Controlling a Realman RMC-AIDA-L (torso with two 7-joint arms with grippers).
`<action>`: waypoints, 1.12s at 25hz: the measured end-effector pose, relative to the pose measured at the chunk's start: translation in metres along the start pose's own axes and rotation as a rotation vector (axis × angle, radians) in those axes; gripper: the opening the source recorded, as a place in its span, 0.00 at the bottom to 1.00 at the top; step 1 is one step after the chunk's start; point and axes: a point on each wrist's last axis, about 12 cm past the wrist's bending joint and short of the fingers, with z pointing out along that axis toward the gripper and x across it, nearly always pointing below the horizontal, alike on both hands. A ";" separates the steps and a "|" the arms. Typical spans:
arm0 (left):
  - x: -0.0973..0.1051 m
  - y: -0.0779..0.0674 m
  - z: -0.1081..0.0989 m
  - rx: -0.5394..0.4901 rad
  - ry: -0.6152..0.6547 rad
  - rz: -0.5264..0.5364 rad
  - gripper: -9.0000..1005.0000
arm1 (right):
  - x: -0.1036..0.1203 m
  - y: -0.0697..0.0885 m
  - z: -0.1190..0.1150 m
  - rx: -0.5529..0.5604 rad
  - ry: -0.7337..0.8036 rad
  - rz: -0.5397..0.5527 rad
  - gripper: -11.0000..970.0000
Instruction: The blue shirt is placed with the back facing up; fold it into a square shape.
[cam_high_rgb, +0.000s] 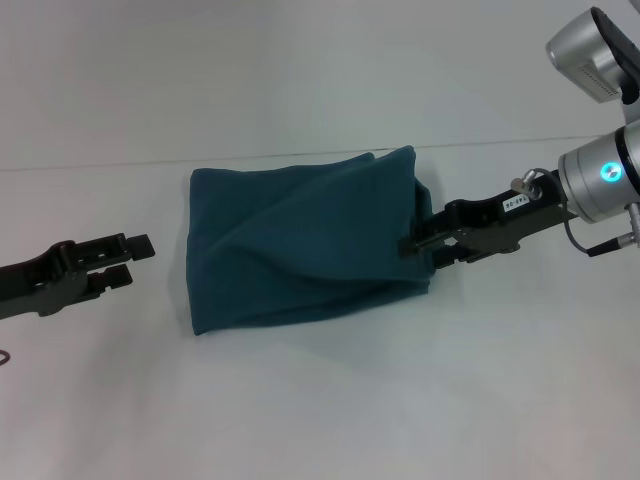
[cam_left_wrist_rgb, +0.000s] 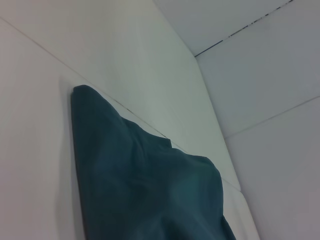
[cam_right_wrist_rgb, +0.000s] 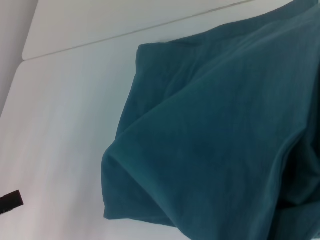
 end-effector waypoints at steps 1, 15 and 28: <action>0.000 0.000 0.000 0.000 -0.001 0.000 0.71 | 0.000 0.000 0.001 0.001 0.000 0.000 0.70; 0.002 0.002 0.001 -0.002 -0.007 -0.011 0.71 | 0.002 0.003 0.020 0.017 -0.008 0.011 0.67; 0.002 0.002 0.001 -0.002 -0.008 -0.010 0.71 | 0.002 0.008 0.029 0.000 -0.034 -0.006 0.64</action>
